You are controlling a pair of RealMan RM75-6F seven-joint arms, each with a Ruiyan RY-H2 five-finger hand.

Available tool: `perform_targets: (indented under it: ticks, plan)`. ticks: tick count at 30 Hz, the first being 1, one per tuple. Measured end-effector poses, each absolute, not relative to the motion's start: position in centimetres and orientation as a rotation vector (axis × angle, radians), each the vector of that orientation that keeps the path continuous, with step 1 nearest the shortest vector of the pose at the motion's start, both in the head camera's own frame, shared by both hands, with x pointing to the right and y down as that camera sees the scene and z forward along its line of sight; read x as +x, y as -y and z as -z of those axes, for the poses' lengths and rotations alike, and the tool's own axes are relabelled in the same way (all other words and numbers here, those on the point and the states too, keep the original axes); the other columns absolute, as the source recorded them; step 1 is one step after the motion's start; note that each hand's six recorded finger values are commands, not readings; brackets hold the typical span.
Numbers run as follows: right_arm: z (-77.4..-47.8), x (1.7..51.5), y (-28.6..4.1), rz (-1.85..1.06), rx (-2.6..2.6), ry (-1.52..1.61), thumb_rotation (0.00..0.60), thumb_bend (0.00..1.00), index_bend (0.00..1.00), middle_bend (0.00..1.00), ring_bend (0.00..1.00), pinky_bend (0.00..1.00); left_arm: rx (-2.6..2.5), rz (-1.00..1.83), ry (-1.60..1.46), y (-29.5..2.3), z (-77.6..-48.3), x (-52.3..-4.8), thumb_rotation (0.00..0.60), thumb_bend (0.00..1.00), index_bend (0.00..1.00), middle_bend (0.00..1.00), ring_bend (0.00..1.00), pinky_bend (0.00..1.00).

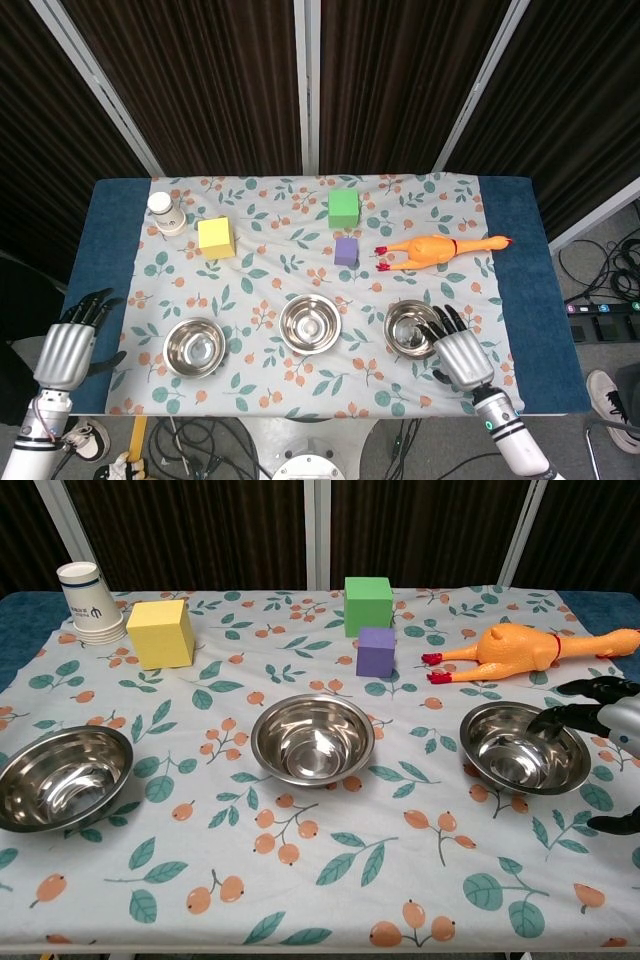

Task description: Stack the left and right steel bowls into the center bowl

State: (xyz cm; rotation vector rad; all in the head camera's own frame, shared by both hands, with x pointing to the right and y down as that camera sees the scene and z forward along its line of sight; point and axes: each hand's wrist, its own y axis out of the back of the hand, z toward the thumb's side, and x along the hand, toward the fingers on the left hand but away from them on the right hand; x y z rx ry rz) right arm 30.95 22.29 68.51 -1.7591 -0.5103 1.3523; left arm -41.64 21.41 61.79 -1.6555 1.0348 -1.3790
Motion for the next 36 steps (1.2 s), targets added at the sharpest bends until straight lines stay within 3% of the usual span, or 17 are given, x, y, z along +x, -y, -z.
perform_targets:
  ticks: [15, 24, 36]
  plan:
    - [-71.5, 27.7, -21.5, -1.352, -1.75, 0.405, 0.6, 0.21, 0.33, 0.32, 0.05, 0.0, -1.655, 1.41, -1.049, -21.5, -62.3, -42.9, 0.6, 0.15, 0.24, 0.22, 0.16, 0.29]
    - [-72.0, 27.2, -21.4, -1.334, -1.733, 0.408, 0.6, 0.37, 0.54, 0.46, 0.16, 0.0, -1.659, 1.415, -1.048, -21.6, -62.6, -43.1, 0.6, 0.15, 0.24, 0.22, 0.16, 0.29]
    - [-72.0, 27.1, -21.2, -1.324, -1.712, 0.437, 0.6, 0.4, 0.71, 0.59, 0.27, 0.0, -1.662, 1.419, -1.052, -21.6, -62.7, -43.2, 0.6, 0.14, 0.24, 0.22, 0.16, 0.29]
